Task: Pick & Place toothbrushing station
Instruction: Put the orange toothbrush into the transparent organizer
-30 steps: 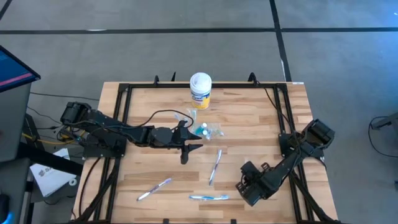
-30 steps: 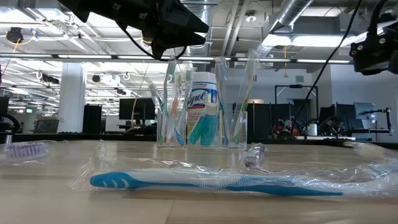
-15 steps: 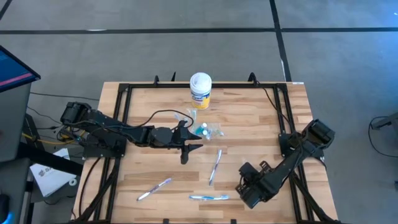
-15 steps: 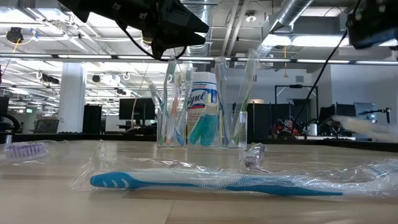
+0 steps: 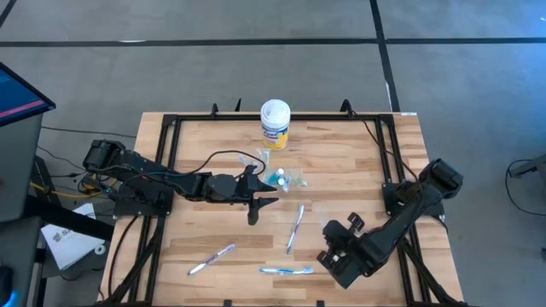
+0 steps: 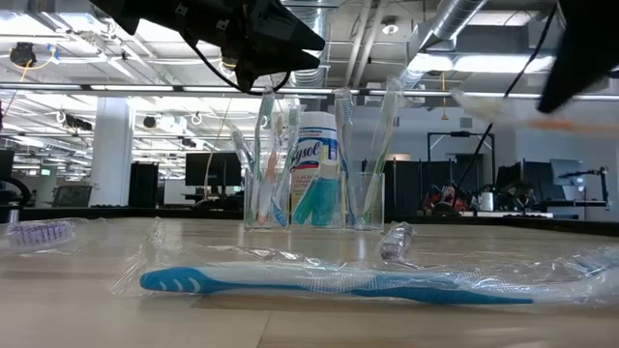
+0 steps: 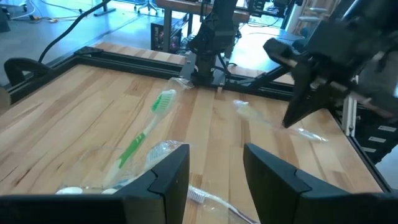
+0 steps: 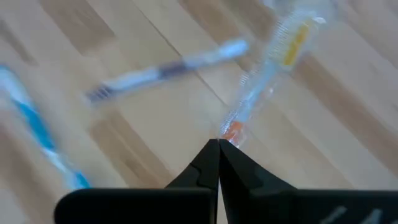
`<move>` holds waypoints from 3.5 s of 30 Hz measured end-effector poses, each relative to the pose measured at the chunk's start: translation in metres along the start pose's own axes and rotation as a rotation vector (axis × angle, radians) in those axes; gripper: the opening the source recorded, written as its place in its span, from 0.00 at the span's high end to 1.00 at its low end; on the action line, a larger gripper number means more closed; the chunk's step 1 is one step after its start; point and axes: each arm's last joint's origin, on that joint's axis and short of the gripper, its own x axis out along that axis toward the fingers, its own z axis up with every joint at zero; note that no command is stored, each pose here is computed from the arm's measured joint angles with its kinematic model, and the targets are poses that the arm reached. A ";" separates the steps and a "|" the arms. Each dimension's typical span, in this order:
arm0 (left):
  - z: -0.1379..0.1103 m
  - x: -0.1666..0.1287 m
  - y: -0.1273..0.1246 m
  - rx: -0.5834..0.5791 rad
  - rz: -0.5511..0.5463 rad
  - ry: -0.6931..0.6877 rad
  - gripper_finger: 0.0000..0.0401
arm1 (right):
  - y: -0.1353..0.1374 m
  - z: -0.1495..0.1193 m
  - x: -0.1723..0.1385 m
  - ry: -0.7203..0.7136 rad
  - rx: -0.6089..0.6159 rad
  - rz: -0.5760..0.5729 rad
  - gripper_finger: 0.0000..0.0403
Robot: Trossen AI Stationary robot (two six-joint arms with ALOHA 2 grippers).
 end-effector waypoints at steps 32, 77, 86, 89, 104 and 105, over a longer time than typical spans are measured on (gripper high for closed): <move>0.013 -0.003 -0.012 -0.021 -0.325 -0.089 0.64 | 0.008 0.067 -0.029 -0.445 -0.235 0.191 1.00; 0.034 -0.008 -0.015 0.007 -0.383 -0.313 0.98 | 0.010 0.111 -0.030 -0.612 -0.348 0.213 1.00; 0.032 -0.008 -0.014 0.006 -0.367 -0.301 0.99 | 0.008 0.106 -0.038 -0.625 -0.381 0.199 0.99; 0.031 -0.007 -0.014 0.007 -0.366 -0.291 0.99 | 0.005 0.102 -0.049 -0.650 -0.374 0.199 0.95; 0.031 -0.008 -0.016 0.016 -0.372 -0.287 0.99 | -0.005 0.105 -0.048 -0.609 -0.288 0.199 0.56; 0.031 -0.008 -0.016 0.016 -0.372 -0.287 0.99 | -0.004 0.105 -0.047 -0.607 -0.290 0.196 0.55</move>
